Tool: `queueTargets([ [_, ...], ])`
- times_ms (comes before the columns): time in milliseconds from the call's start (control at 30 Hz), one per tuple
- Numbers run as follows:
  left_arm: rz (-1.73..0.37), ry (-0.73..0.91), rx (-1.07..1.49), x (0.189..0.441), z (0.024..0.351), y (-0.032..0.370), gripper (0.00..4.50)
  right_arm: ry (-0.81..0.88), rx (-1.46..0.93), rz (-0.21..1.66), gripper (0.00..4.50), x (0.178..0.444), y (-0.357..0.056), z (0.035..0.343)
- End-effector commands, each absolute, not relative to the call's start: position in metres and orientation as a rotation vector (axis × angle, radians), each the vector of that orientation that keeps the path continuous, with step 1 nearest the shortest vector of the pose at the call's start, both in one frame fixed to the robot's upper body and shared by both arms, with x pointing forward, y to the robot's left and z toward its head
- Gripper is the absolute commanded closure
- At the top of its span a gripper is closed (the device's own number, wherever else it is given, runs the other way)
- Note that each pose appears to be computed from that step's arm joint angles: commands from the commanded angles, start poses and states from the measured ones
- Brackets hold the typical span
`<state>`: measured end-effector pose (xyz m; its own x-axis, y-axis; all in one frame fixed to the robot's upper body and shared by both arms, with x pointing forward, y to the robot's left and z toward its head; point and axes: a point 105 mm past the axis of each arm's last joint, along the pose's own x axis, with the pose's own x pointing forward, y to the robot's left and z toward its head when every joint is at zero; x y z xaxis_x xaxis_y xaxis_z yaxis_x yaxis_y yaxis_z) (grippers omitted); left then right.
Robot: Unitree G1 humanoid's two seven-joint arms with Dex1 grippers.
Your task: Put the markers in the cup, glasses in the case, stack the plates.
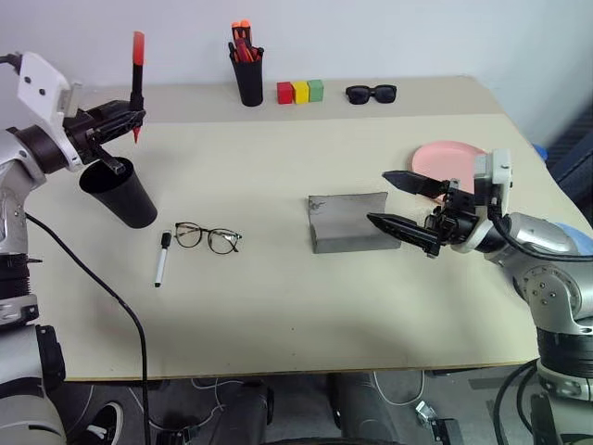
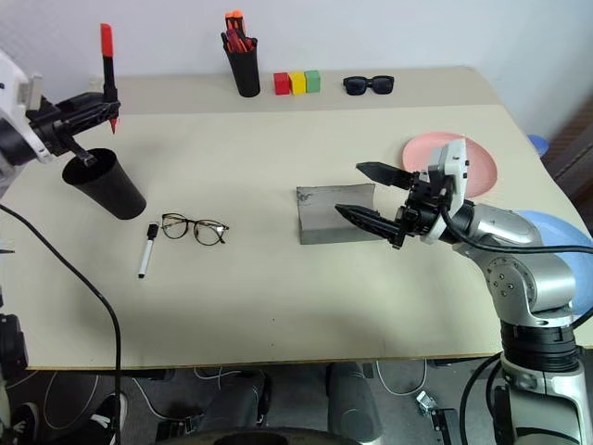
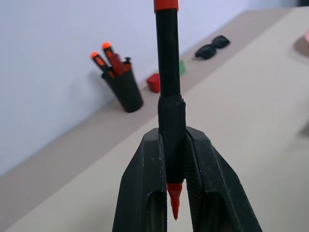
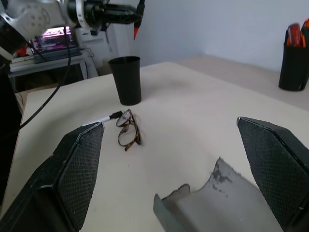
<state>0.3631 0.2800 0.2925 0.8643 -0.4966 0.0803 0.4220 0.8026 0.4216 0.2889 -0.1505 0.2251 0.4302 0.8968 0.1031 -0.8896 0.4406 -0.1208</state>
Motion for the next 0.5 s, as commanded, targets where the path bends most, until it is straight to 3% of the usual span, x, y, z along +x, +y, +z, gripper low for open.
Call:
queueTargets([
  [33,-0.343,-0.362,0.368,0.357,0.319,0.314,4.47,-0.201,-0.089,1.126,0.0,0.285,-0.147,0.234],
  [200,-0.286,-0.446,0.287,0.353,0.321,0.334,4.47,-0.186,-0.103,1.118,0.0,0.285,-0.15,0.231],
  [500,-0.241,-0.423,0.154,0.349,0.283,0.351,4.47,-0.185,-0.118,1.109,0.0,0.288,-0.152,0.229],
])
